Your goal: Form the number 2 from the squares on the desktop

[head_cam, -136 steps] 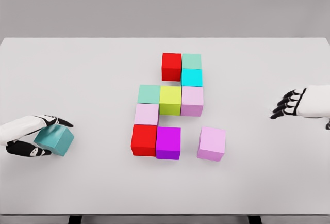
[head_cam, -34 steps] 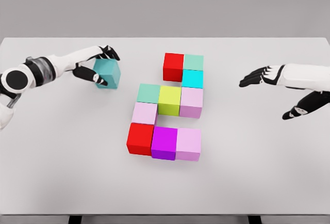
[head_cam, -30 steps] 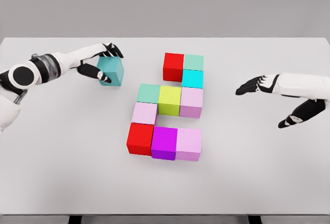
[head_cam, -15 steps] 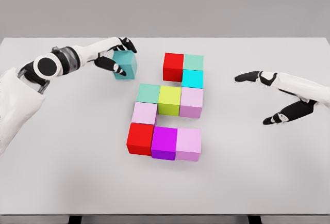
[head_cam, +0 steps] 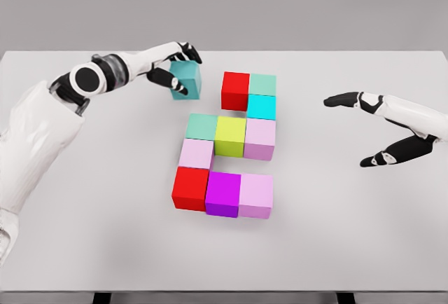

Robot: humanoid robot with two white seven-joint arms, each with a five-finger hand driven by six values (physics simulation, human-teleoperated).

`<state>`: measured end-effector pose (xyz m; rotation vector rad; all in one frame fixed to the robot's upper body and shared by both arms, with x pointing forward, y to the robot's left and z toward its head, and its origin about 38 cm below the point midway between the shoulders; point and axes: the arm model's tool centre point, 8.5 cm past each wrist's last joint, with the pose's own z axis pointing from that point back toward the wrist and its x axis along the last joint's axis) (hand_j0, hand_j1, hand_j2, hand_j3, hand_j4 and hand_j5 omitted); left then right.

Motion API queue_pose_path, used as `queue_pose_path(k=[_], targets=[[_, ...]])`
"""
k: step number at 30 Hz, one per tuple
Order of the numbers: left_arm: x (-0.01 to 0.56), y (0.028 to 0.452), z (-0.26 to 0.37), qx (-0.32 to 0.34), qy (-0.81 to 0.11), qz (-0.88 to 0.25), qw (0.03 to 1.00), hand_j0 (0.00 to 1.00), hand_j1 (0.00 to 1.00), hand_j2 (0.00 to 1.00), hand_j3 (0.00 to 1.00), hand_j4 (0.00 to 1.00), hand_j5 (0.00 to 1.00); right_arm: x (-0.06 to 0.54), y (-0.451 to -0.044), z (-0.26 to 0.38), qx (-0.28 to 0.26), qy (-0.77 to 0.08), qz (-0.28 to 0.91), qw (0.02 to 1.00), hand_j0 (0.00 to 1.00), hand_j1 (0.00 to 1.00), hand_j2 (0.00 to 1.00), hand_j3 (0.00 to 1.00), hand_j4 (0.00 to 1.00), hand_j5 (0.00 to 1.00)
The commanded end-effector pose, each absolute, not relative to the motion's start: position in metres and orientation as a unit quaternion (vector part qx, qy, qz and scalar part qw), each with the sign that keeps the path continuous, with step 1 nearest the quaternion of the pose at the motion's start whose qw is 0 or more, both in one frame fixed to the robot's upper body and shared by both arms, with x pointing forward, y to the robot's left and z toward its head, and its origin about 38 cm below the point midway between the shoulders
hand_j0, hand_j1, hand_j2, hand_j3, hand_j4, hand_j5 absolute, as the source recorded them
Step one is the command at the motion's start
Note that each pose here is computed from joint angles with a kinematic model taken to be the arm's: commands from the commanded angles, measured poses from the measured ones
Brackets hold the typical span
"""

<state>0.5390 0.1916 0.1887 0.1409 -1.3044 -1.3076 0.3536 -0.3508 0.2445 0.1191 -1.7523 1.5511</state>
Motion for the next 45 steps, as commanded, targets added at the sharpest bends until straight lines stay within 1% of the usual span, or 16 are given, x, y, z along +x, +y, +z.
queue_pose_path(k=[1, 4, 11, 18, 37, 39, 41, 45], targets=[[0.54, 0.186, 0.184, 0.06, -0.56, -0.565, 0.603, 0.34, 0.34, 0.34, 0.34, 0.34, 0.34, 0.353, -0.348, 0.247, 0.05, -0.692, 0.608, 0.386, 1.0, 1.0, 1.0, 1.0, 1.0, 1.0], [0.54, 0.179, 0.184, 0.055, -0.562, -0.566, 0.601, 0.34, 0.34, 0.34, 0.34, 0.34, 0.34, 0.354, -0.362, 0.259, 0.027, -0.699, 0.601, 0.386, 1.0, 1.0, 1.0, 1.0, 1.0, 1.0], [0.546, 0.169, 0.184, 0.057, -0.559, -0.568, 0.602, 0.34, 0.34, 0.34, 0.34, 0.34, 0.34, 0.352, -0.357, 0.254, 0.034, -0.7, 0.6, 0.386, 1.0, 1.0, 1.0, 1.0, 1.0, 1.0], [0.552, 0.154, 0.183, 0.054, -0.555, -0.568, 0.605, 0.34, 0.34, 0.34, 0.34, 0.34, 0.34, 0.354, -0.362, 0.255, 0.029, -0.7, 0.598, 0.39, 1.0, 1.0, 1.0, 1.0, 1.0, 1.0], [0.548, 0.15, 0.188, 0.048, -0.565, -0.568, 0.596, 0.34, 0.34, 0.34, 0.34, 0.34, 0.34, 0.354, -0.362, 0.255, 0.028, -0.699, 0.598, 0.39, 1.0, 1.0, 1.0, 1.0, 1.0, 1.0], [0.548, 0.151, 0.188, 0.048, -0.565, -0.568, 0.596, 0.34, 0.34, 0.34, 0.34, 0.34, 0.34, 0.356, -0.368, 0.258, 0.02, -0.7, 0.596, 0.393, 1.0, 1.0, 1.0, 1.0, 1.0, 1.0], [0.548, 0.153, 0.187, 0.05, -0.563, -0.568, 0.598, 0.34, 0.34, 0.34, 0.34, 0.34, 0.34, 0.359, -0.385, 0.257, 0.003, -0.7, 0.584, 0.411, 1.0, 1.0, 1.0, 1.0, 1.0, 1.0], [0.548, 0.155, 0.187, 0.051, -0.563, -0.569, 0.597, 0.34, 0.34, 0.34, 0.34, 0.34, 0.34, 0.358, -0.385, 0.258, 0.002, -0.703, 0.582, 0.408, 1.0, 1.0, 1.0, 1.0, 1.0, 1.0]])
